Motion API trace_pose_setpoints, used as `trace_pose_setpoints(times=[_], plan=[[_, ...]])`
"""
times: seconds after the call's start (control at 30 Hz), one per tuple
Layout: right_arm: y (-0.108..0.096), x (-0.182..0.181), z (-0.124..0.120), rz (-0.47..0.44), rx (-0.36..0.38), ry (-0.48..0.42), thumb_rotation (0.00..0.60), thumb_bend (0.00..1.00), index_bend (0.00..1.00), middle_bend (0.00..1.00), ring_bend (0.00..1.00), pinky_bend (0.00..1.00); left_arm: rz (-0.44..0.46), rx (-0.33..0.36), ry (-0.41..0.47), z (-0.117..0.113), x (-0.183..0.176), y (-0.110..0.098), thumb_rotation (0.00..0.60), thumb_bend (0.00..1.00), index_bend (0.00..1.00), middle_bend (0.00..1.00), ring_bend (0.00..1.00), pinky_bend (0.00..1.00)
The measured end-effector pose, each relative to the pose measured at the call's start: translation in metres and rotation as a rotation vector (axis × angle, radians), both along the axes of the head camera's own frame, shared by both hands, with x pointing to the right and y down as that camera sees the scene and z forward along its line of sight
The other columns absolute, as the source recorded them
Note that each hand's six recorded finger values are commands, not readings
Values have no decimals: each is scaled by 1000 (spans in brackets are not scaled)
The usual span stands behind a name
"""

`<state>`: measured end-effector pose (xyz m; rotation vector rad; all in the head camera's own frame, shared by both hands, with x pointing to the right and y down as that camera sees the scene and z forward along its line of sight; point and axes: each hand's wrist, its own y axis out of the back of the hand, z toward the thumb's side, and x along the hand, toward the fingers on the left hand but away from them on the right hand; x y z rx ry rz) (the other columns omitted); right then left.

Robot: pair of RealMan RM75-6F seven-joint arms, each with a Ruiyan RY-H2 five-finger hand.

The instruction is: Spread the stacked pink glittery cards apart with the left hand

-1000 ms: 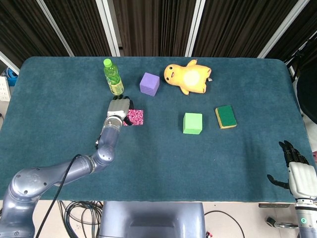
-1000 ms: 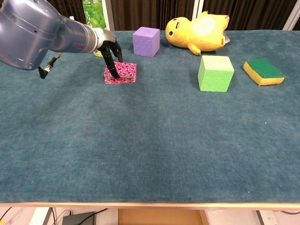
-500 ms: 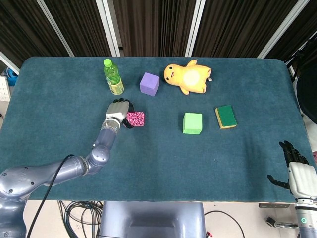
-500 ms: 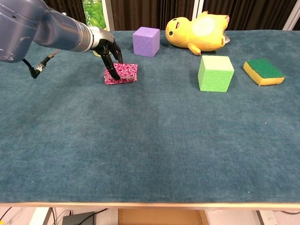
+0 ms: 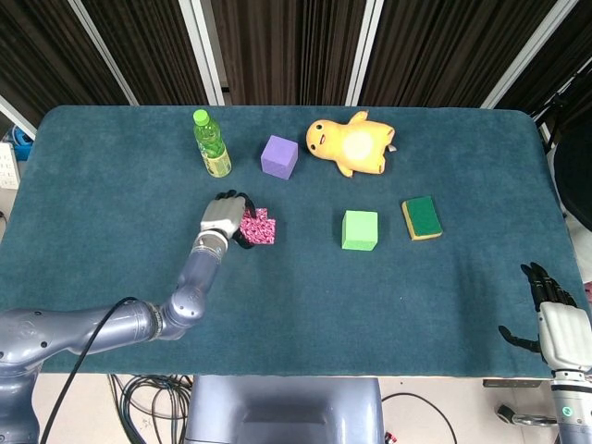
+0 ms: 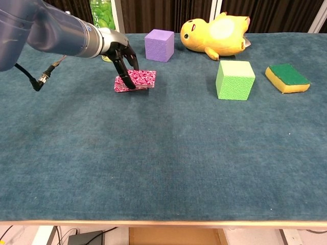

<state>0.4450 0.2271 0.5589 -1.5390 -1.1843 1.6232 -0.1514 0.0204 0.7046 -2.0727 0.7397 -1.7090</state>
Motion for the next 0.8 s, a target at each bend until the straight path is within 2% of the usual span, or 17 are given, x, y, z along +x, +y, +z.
trace_pose_setpoints(times=[0.3,0.6,0.8], plan=[[0,0,0,3,-3,-4,600,154,77,43,126,227,42,9,24,-12,21,13,600,217,505,209,50,0],[0,1,0,6,-4,-6,600,153,77,43,126,227,67,9,0,-6,37,24,600,217,506,205,50,0],[0,1,1,7,-7,-7,600,154,77,44,126,227,66,-2,16,-3,45,26,600,217,506,204,49,0]])
